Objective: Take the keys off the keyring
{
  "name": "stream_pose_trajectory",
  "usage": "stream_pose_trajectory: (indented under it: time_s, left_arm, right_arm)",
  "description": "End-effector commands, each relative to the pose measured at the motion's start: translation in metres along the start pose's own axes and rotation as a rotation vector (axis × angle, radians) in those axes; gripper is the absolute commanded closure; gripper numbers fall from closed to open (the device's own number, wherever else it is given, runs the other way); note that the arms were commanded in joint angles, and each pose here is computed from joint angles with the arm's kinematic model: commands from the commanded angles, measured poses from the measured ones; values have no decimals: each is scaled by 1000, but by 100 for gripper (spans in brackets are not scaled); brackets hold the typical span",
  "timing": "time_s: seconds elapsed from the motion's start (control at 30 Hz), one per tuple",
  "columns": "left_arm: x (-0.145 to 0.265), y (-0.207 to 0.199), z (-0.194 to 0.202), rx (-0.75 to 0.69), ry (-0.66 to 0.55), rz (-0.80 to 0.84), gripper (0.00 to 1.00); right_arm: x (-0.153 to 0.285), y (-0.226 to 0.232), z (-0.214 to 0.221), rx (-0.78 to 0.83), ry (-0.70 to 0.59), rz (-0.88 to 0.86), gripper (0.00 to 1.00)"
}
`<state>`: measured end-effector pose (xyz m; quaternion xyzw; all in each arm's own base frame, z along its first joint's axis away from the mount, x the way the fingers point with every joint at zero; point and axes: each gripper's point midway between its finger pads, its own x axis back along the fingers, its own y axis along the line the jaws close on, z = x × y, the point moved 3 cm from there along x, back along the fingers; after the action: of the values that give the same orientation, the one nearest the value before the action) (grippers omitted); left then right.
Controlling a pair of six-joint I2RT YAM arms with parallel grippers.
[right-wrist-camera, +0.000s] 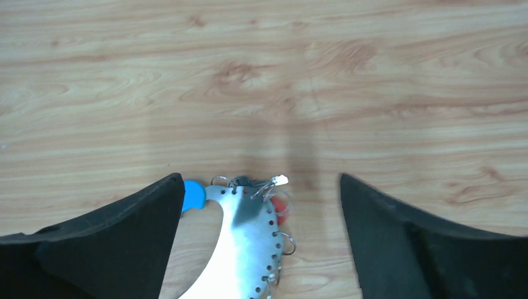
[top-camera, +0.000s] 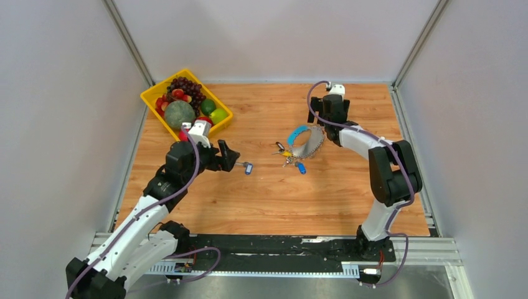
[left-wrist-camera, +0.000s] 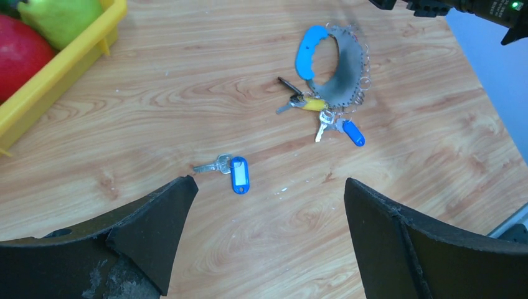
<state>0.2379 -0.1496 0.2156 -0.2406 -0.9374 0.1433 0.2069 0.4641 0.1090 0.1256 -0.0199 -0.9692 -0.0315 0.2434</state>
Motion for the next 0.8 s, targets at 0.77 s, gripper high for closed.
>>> stream_pose_trajectory:
  time_s: [0.77]
  left_arm:
    - [133,19,-149,19,-404,-477,0]
  right_arm:
    - [311,-64,-142,-147,-647,-144,0]
